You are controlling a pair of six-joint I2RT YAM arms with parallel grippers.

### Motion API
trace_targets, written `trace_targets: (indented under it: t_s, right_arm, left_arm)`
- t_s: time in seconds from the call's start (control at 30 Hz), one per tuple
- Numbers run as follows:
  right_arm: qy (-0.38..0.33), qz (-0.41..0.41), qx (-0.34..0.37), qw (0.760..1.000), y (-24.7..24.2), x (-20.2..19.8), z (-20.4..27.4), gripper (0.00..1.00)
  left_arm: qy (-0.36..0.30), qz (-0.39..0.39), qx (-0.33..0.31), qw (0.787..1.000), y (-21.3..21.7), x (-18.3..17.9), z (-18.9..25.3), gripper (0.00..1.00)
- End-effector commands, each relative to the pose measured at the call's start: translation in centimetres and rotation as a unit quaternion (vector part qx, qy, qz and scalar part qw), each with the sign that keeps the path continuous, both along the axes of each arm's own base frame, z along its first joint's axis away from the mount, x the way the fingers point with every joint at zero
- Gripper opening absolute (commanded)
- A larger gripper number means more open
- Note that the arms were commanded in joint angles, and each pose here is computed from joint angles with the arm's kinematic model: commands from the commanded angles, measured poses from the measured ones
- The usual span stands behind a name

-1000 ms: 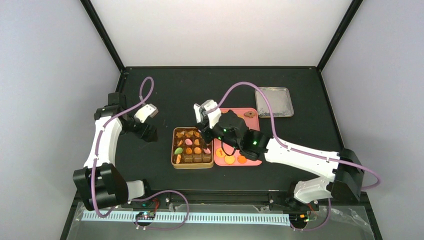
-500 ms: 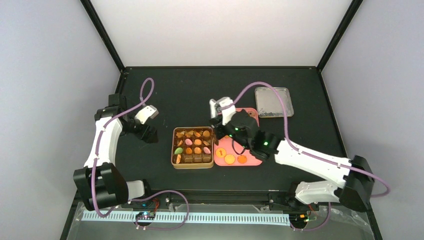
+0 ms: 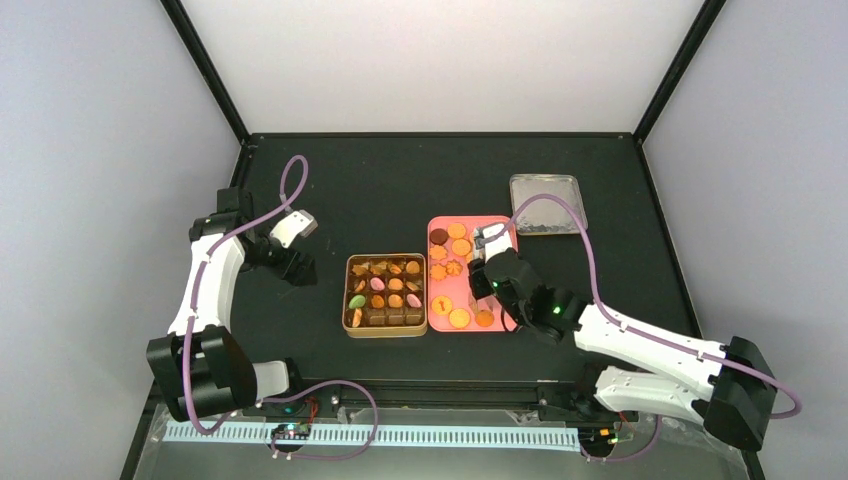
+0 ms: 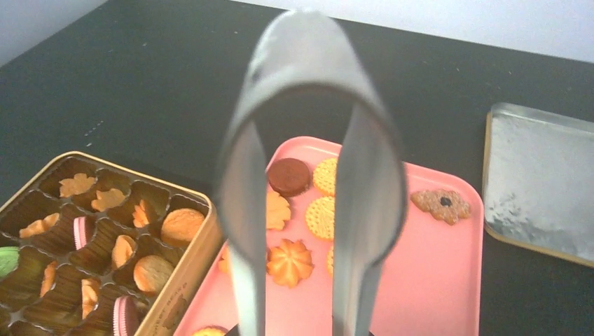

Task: Pack the cookies
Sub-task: Pick up the fake cookies from the plate.

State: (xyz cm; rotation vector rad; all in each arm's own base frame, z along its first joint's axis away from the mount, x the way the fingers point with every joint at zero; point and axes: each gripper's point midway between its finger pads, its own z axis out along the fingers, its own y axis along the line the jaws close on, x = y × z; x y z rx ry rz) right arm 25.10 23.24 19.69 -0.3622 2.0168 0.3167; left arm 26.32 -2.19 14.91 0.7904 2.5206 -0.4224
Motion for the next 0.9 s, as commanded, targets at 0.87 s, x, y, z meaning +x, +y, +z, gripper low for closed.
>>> trace_targets:
  t_s: [0.87]
  right_arm:
    - [-0.023,-0.024,0.025,0.999,-2.2,-1.7,-2.1,0.43]
  left_arm:
    - [-0.014,-0.009,-0.007,1.0,-0.2,0.2,1.4,0.95]
